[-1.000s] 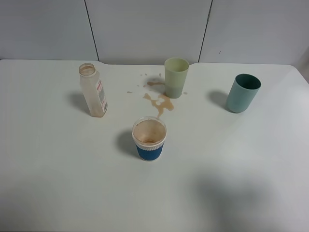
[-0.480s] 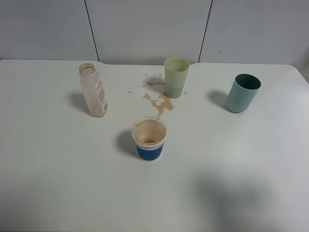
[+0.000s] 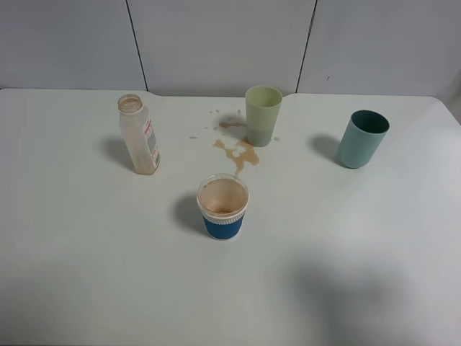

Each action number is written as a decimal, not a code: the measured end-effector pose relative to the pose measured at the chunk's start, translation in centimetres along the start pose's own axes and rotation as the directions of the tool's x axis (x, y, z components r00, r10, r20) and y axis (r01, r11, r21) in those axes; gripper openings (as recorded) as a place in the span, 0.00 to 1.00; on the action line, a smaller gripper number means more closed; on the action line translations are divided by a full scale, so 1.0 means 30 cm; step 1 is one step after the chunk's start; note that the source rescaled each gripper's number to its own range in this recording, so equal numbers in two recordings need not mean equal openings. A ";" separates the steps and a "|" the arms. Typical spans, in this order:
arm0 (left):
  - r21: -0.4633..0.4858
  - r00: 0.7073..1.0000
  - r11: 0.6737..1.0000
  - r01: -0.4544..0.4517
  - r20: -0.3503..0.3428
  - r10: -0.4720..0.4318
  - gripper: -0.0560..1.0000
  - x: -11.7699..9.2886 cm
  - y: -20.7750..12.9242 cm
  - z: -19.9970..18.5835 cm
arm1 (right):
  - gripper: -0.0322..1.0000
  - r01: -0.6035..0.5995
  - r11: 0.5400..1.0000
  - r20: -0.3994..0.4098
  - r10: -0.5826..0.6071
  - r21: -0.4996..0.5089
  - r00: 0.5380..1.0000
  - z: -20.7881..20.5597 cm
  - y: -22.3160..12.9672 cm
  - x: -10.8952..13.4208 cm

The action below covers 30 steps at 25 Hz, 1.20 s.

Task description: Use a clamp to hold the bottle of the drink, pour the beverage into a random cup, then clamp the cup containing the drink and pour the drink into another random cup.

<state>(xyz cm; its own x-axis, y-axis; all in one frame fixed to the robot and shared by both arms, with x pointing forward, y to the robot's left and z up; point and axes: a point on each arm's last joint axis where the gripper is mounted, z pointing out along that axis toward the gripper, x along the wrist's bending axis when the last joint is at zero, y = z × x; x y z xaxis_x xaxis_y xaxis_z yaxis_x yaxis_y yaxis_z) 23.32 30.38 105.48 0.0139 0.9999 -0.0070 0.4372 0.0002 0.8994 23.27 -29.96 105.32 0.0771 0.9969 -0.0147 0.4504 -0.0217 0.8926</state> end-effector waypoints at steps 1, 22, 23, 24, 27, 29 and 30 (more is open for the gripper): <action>0.000 1.000 1.000 0.000 0.000 0.000 1.00 0.000 0.000 0.000 | 0.95 0.000 1.000 0.000 0.000 0.000 1.000 0.000 0.000 0.000; 0.000 1.000 1.000 0.000 0.000 0.000 1.00 0.000 0.000 0.000 | 0.95 0.000 1.000 0.000 0.000 0.000 1.000 0.000 0.000 0.000; 0.000 1.000 1.000 0.000 0.000 0.000 1.00 0.000 0.000 0.000 | 0.95 0.000 1.000 0.000 0.000 0.000 1.000 0.000 0.000 0.000; 0.000 1.000 1.000 0.000 0.000 0.000 1.00 0.000 0.000 0.000 | 0.95 0.000 1.000 0.000 0.000 0.000 1.000 0.000 0.000 0.000; 0.000 1.000 1.000 0.000 0.000 0.000 1.00 0.000 0.000 0.000 | 0.95 0.000 1.000 0.000 0.000 0.000 1.000 0.000 0.000 0.000; 0.000 1.000 1.000 0.000 0.000 0.000 1.00 0.000 0.000 0.000 | 0.95 0.000 1.000 0.000 0.000 0.000 1.000 0.000 0.000 0.000; 0.000 1.000 1.000 0.000 0.000 0.000 1.00 0.000 0.000 0.000 | 0.95 0.000 1.000 0.000 0.000 0.000 1.000 0.000 0.000 0.000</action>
<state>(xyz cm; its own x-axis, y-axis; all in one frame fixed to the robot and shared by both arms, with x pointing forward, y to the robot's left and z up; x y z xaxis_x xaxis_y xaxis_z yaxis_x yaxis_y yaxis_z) 23.32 30.38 105.48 0.0139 0.9999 -0.0070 0.4372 0.0002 0.8994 23.27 -29.96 105.32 0.0771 0.9969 -0.0147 0.4504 -0.0217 0.8926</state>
